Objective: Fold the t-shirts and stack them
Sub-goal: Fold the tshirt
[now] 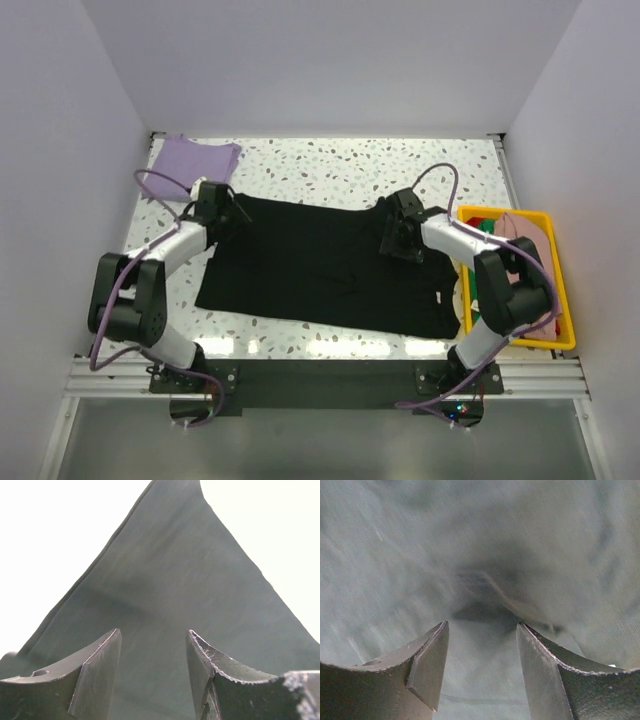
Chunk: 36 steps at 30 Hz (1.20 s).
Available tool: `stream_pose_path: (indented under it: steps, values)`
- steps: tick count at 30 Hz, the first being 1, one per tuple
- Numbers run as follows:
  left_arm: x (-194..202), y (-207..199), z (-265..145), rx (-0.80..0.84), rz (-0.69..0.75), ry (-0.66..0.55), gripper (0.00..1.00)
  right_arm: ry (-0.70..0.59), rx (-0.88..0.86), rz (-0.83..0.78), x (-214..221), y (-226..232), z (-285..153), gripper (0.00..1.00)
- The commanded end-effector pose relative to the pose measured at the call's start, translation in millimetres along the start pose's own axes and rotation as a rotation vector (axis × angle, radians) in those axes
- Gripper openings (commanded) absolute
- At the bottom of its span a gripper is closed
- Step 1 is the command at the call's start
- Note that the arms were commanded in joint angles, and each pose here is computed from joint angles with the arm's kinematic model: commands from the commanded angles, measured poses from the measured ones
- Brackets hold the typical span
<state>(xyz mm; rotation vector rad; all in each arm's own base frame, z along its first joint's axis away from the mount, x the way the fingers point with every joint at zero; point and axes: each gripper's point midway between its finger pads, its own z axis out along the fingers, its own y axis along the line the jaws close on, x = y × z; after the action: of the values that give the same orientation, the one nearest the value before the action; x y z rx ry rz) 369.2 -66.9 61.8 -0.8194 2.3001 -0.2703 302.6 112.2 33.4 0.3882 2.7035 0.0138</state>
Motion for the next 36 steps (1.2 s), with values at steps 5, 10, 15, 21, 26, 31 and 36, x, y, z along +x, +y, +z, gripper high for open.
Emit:
stream_pose_path:
  steps: [5,10,15,21,26,31,36]
  values:
    - [-37.7,-23.4,58.7,-0.002,0.072,-0.036,0.57,-0.061,-0.022,-0.003,-56.9,30.9,31.8,0.60]
    - [-42.1,-12.3,85.8,-0.030,0.050,-0.001,0.56,-0.038,-0.031,-0.002,-71.4,38.7,51.8,0.60]
    - [-64.4,-15.9,118.5,-0.008,0.044,0.022,0.54,-0.025,-0.068,0.019,-88.9,50.9,63.1,0.59]
    - [-92.7,-43.0,153.9,0.074,0.080,0.044,0.54,-0.055,-0.108,0.040,-125.3,60.1,67.4,0.60]
    - [-117.6,-79.6,132.0,0.219,0.088,0.008,0.59,-0.109,-0.154,0.021,-154.2,63.9,43.5,0.65]
    - [-140.6,-109.5,73.8,0.338,0.092,-0.048,0.65,-0.199,-0.136,0.015,-165.8,47.4,-15.0,0.72]
    - [-143.4,-79.3,-2.5,0.240,0.028,-0.151,0.62,-0.198,-0.003,0.018,-126.5,-5.7,-42.6,0.70]
